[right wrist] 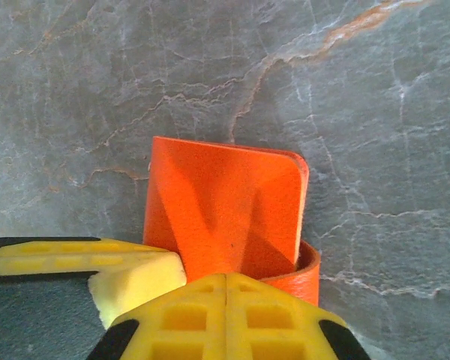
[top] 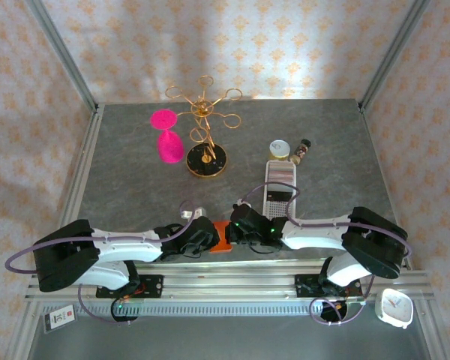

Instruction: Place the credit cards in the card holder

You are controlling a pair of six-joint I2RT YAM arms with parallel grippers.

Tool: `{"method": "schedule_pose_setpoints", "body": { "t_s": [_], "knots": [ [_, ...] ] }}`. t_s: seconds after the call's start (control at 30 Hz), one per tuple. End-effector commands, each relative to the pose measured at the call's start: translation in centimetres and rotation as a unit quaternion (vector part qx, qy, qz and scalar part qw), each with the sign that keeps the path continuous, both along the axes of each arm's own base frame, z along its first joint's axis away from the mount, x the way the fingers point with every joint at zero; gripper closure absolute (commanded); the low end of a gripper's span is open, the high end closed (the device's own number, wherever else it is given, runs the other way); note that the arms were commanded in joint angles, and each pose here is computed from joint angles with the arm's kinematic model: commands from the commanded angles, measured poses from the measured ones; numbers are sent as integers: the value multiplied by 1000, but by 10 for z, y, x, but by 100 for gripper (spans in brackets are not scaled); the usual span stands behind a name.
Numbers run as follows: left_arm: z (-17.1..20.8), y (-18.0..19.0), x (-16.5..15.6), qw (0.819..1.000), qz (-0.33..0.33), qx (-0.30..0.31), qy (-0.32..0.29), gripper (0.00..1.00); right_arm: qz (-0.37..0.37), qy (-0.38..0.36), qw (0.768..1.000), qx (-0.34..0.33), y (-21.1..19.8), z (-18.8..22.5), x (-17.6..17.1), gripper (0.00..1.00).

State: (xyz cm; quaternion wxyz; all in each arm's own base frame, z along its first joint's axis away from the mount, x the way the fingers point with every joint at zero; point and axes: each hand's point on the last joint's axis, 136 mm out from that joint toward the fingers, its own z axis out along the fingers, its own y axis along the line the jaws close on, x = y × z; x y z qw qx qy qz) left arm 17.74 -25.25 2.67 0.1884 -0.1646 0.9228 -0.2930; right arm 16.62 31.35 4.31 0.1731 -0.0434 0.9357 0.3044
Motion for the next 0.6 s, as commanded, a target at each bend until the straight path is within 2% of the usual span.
{"method": "schedule_pose_setpoints", "body": {
  "t_s": [0.0, 0.33, 0.5, 0.57],
  "knots": [
    [-24, 21, -13, 998, -2, 64, 28, 100, -10, -10, 1000, 19, 6, 9, 4, 100],
    [-23, 21, -12, 998, -2, 64, 26, 100, -18, -6, 1000, -13, -2, -5, 5, 100],
    [-23, 22, -12, 997, -2, 67, 26, 100, -25, -38, 999, -13, -3, 16, 12, 100],
    [-23, 22, -13, 997, -2, 68, 26, 100, -31, -57, 998, -17, -6, 28, 16, 85]
  ]
}}
